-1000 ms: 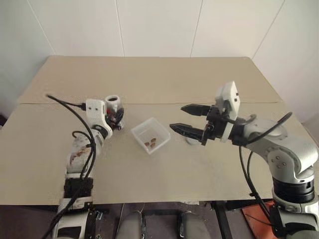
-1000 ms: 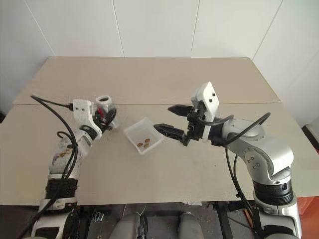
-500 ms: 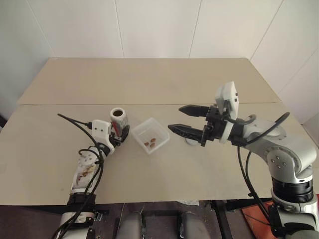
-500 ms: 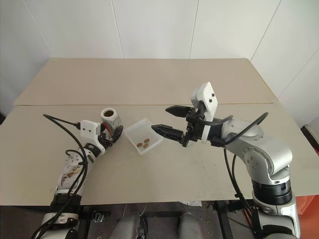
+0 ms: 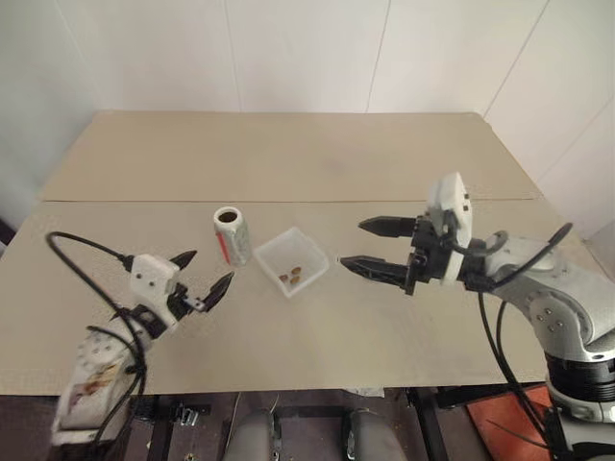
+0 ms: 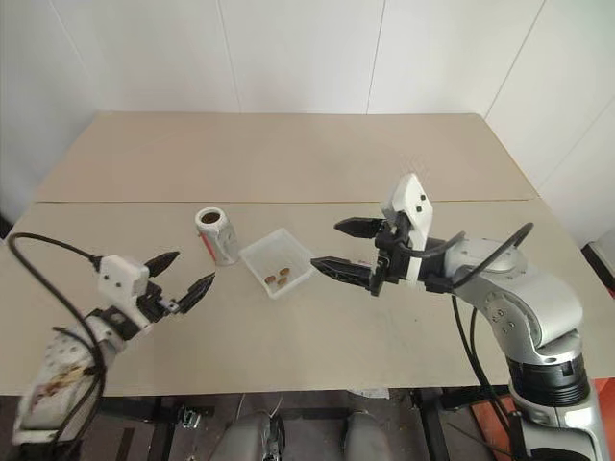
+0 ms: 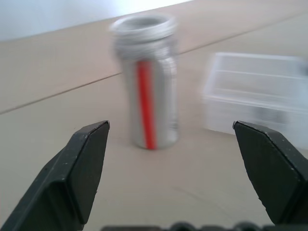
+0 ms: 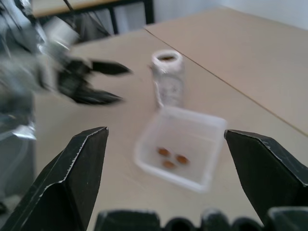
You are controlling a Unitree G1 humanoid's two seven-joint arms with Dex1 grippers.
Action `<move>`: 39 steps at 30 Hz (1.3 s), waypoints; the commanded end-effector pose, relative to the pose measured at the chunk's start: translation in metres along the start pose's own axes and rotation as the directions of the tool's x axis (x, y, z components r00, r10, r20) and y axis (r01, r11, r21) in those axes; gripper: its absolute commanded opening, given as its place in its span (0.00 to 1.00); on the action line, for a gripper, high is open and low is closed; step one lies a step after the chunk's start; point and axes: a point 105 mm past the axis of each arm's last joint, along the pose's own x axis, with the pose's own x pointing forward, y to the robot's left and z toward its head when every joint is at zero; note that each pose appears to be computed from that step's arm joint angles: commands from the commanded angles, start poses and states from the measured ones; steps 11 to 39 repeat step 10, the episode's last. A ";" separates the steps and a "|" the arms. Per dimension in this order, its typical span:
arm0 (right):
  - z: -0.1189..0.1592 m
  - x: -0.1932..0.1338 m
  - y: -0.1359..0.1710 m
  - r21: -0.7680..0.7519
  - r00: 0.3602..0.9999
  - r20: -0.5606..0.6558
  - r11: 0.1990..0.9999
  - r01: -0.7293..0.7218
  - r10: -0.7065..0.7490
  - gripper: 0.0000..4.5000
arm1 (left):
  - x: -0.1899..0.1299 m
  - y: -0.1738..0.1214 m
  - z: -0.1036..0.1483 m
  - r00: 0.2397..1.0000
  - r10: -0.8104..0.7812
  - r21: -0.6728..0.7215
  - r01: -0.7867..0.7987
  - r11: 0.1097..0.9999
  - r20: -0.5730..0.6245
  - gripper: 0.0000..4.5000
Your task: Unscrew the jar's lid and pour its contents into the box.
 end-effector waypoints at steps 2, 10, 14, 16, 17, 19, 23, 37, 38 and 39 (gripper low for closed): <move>-0.014 -0.029 -0.019 -0.068 0.998 -0.032 0.996 0.051 -0.054 1.00 | -0.023 -0.004 0.044 0.985 -0.146 0.102 0.137 0.985 0.089 1.00; -0.037 -0.052 -0.016 -0.018 0.991 -0.099 0.995 0.094 -0.095 1.00 | -0.026 -0.001 0.043 0.985 -0.157 0.071 0.152 0.986 0.067 1.00; -0.037 -0.052 -0.016 -0.018 0.991 -0.099 0.995 0.094 -0.095 1.00 | -0.026 -0.001 0.043 0.985 -0.157 0.071 0.152 0.986 0.067 1.00; -0.037 -0.052 -0.016 -0.018 0.991 -0.099 0.995 0.094 -0.095 1.00 | -0.026 -0.001 0.043 0.985 -0.157 0.071 0.152 0.986 0.067 1.00; -0.037 -0.052 -0.016 -0.018 0.991 -0.099 0.995 0.094 -0.095 1.00 | -0.026 -0.001 0.043 0.985 -0.157 0.071 0.152 0.986 0.067 1.00; -0.037 -0.052 -0.016 -0.018 0.991 -0.099 0.995 0.094 -0.095 1.00 | -0.026 -0.001 0.043 0.985 -0.157 0.071 0.152 0.986 0.067 1.00; -0.037 -0.052 -0.016 -0.018 0.991 -0.099 0.995 0.094 -0.095 1.00 | -0.026 -0.001 0.043 0.985 -0.157 0.071 0.152 0.986 0.067 1.00; -0.037 -0.052 -0.016 -0.018 0.991 -0.099 0.995 0.094 -0.095 1.00 | -0.026 -0.001 0.043 0.985 -0.157 0.071 0.152 0.986 0.067 1.00; -0.037 -0.052 -0.016 -0.018 0.991 -0.099 0.995 0.094 -0.095 1.00 | -0.026 -0.001 0.043 0.985 -0.157 0.071 0.152 0.986 0.067 1.00; -0.037 -0.052 -0.016 -0.018 0.991 -0.099 0.995 0.094 -0.095 1.00 | -0.026 -0.001 0.043 0.985 -0.157 0.071 0.152 0.986 0.067 1.00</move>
